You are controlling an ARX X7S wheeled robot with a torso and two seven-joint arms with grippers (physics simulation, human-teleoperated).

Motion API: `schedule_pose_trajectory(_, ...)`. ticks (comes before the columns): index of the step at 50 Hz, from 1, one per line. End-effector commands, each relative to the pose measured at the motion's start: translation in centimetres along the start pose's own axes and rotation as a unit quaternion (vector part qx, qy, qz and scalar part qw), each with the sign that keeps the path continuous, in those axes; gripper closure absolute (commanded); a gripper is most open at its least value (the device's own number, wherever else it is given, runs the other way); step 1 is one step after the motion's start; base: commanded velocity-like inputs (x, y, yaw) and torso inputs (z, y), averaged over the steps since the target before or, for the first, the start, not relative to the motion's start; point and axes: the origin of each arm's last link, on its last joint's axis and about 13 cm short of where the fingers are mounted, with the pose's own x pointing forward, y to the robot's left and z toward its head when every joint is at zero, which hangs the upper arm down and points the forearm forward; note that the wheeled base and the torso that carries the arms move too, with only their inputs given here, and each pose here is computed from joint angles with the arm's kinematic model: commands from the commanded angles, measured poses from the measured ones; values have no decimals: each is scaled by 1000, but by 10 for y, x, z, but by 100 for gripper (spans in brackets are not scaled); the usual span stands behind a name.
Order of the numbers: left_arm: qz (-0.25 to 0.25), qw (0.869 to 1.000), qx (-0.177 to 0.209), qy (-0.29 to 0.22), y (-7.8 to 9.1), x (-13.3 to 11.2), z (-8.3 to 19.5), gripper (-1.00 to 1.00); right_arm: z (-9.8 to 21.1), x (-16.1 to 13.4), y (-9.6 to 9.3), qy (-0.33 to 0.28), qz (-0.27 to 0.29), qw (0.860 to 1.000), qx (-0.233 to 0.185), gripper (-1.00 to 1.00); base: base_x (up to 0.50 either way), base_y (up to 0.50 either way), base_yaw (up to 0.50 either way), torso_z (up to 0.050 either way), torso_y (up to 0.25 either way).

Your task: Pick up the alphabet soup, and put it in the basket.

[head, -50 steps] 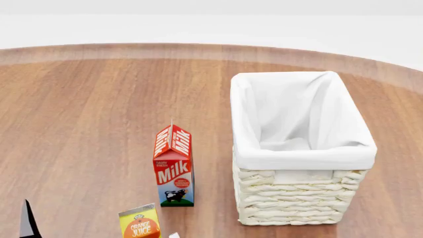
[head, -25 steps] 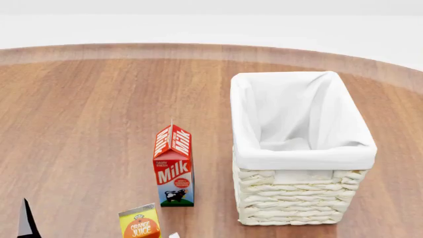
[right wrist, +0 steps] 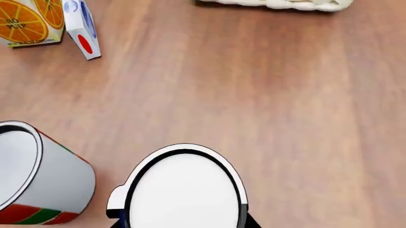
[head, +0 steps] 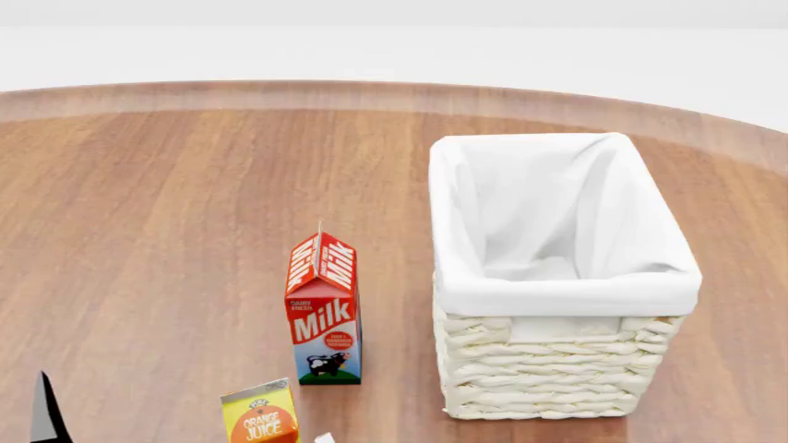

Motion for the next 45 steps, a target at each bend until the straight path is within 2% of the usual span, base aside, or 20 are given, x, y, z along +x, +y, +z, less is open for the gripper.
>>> schedule_pose_trajectory(1, -6, 1000, -4, -10, 2, -7, 4, -100, 5, -6, 2, -46, -19, 999, 17, 100, 0, 0, 0, 0, 0)
schedule_pose_trajectory(9, -6, 1000, -5, -11, 2, -6, 5, -100, 14, -18, 1, -92, -50, 994, 9, 100, 0, 0, 0, 0, 0)
schedule_pose_trajectory(11, -6, 1000, -5, -12, 2, -6, 6, -100, 17, -23, 1, -106, -69, 992, -6, 100, 0, 0, 0, 0, 0)
schedule_pose_trajectory(28, -4, 1000, -9, -16, 2, -4, 9, -100, 46, -38, -7, -167, -145, 974, -47, 100, 0, 0, 0, 0, 1)
schedule_pose_trajectory(45, -8, 1000, -12, -14, 0, -4, 7, -100, 71, -43, -16, -205, -172, 962, -47, 100, 0, 0, 0, 0, 1)
